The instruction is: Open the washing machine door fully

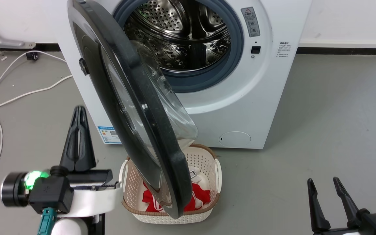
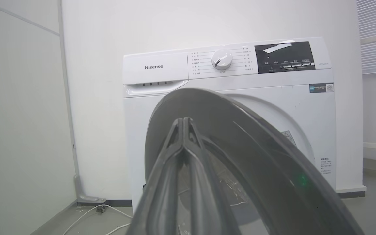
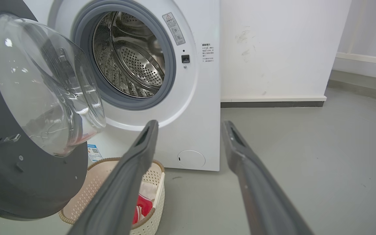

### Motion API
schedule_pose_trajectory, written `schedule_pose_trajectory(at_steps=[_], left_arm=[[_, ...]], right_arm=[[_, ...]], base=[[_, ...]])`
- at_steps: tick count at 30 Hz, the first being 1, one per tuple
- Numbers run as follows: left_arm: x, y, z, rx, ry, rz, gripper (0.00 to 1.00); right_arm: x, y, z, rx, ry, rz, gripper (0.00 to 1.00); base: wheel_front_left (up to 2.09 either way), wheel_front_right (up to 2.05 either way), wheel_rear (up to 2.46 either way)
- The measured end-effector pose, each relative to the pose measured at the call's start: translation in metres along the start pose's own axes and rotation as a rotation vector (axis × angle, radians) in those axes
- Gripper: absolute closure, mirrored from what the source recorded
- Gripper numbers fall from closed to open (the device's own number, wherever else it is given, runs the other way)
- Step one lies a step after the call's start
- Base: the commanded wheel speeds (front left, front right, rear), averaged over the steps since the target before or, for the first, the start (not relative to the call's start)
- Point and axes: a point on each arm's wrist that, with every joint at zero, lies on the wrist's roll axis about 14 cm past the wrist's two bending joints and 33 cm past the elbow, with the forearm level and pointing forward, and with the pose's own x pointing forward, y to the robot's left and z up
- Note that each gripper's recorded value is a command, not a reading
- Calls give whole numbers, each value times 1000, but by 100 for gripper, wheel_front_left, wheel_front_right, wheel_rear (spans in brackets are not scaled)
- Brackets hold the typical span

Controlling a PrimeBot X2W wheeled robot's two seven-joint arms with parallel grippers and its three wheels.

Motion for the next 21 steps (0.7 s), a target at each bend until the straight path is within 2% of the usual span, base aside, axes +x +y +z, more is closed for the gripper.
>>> schedule_pose_trajectory(at_steps=[5, 10, 21], left_arm=[[16, -24, 48, -23, -163, -84, 100], [17, -67, 82, -83, -272, -215, 100], [-9, -162, 118, -243, -358, -521, 100]], right_arm=[[0, 3, 0, 3, 1, 7, 0], [0, 3, -1, 4, 1, 9, 0], [-4, 4, -3, 7, 9, 7, 0]], base=[[0, 0, 0], [0, 0, 0], [0, 0, 0]])
